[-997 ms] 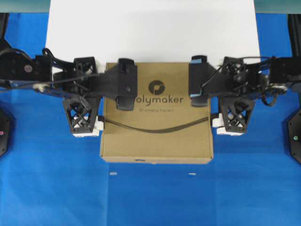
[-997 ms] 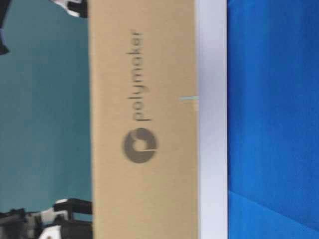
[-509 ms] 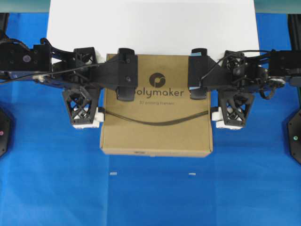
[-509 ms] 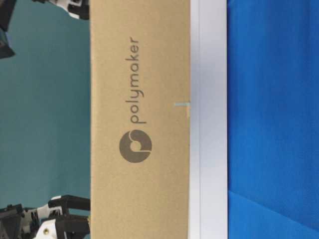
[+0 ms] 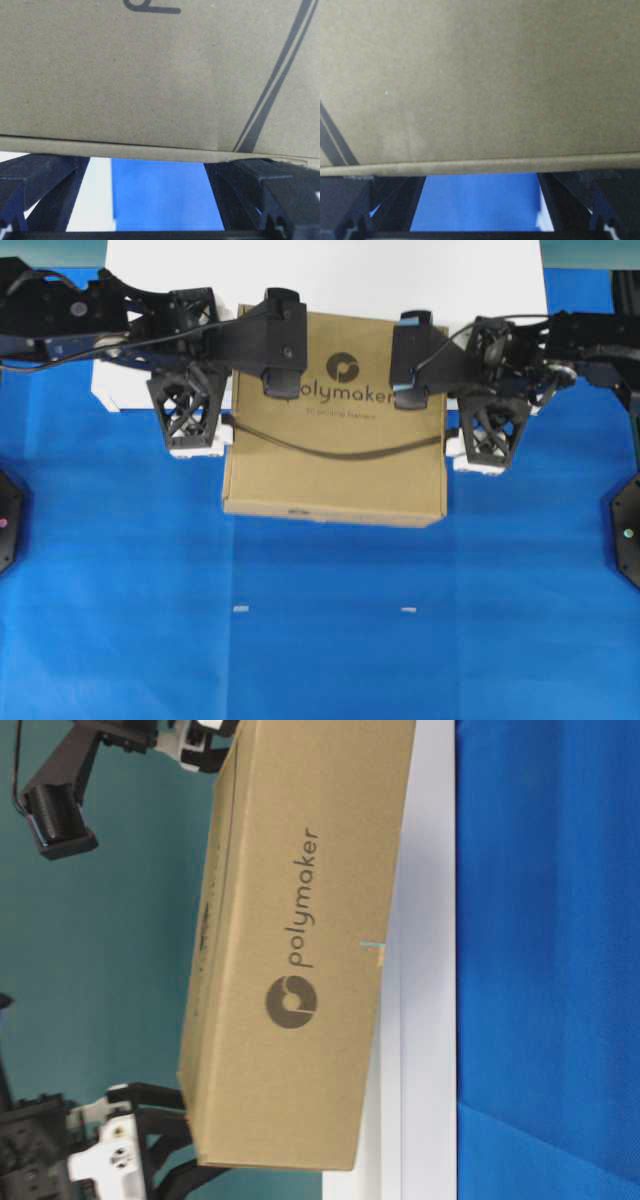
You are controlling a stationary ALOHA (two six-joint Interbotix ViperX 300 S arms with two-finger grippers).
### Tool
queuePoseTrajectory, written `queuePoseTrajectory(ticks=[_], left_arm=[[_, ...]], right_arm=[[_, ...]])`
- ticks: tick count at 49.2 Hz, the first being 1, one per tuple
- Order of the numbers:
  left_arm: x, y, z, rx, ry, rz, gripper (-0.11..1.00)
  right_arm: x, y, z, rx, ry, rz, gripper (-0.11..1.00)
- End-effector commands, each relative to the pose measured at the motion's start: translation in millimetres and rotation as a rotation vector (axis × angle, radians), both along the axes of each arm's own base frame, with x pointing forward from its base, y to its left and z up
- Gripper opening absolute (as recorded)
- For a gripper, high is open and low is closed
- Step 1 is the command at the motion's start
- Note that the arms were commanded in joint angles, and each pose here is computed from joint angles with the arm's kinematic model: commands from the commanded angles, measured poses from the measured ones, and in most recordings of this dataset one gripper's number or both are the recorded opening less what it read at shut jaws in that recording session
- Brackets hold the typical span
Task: Place the cardboard box on the stand after clamping it between your arms.
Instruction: 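Carry the box back over the white stand with both grippers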
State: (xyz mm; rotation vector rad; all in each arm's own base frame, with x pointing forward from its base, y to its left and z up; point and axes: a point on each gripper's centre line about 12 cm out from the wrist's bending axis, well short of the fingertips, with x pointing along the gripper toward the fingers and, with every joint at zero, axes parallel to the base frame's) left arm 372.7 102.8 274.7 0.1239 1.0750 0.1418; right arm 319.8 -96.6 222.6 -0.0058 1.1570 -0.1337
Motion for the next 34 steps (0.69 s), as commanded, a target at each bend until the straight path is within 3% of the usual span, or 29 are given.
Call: queuePoseTrajectory(ticks=[1, 15, 25, 34], left_arm=[[26.9, 6.8, 40.9, 0.021, -0.170, 0.014, 0.86], [25.0, 38.4, 45.2, 0.040, -0.178, 0.074, 0.86], [26.0, 63.9, 36.0, 0.059, -0.155, 0.100, 0.86], [34.8, 79.3, 36.5, 0.088, -0.151, 0.087, 0.86]], right_arm=[[48.3, -7.9, 81.7, -0.050, -0.373, -0.031, 0.99], [50.9, -43.9, 78.5, -0.064, -0.391, -0.068, 0.99], [57.6, -65.8, 88.8, -0.052, -0.433, -0.027, 0.99], [60.6, -90.6, 89.2, -0.046, -0.435, -0.008, 0.99]])
